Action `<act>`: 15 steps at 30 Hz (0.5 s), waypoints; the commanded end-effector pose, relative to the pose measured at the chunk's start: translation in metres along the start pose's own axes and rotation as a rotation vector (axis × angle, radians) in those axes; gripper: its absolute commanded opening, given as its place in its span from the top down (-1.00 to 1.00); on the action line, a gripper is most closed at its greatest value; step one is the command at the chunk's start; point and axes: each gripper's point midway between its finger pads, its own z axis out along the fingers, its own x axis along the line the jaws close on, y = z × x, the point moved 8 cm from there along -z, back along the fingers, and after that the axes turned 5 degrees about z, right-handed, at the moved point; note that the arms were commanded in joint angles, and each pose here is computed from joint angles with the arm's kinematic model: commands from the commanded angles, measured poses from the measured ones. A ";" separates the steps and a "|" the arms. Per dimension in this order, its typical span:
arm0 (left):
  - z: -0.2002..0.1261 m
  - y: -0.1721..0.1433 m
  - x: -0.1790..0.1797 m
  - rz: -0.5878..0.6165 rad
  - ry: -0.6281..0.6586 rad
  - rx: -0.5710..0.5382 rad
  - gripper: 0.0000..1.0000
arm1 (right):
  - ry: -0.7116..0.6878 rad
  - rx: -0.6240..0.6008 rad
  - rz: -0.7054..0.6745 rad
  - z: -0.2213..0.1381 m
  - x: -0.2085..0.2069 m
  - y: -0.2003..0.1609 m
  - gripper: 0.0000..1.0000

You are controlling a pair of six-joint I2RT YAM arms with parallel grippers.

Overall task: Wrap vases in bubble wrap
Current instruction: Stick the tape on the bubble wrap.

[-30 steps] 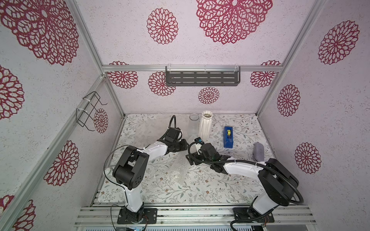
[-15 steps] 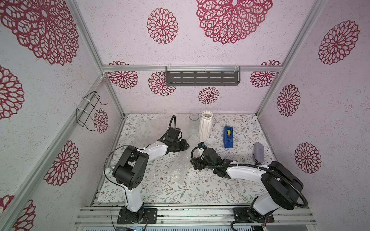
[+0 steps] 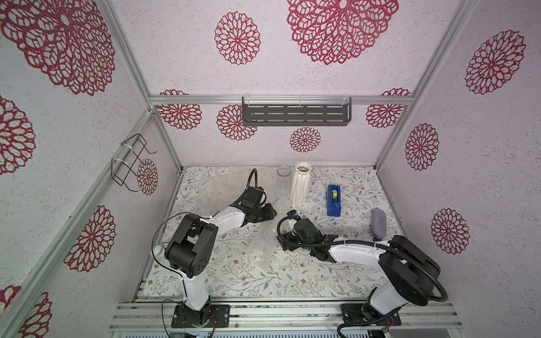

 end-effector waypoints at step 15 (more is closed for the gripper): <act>0.001 -0.019 0.003 -0.018 0.046 0.075 0.38 | -0.018 -0.035 0.008 -0.004 0.004 -0.001 -0.71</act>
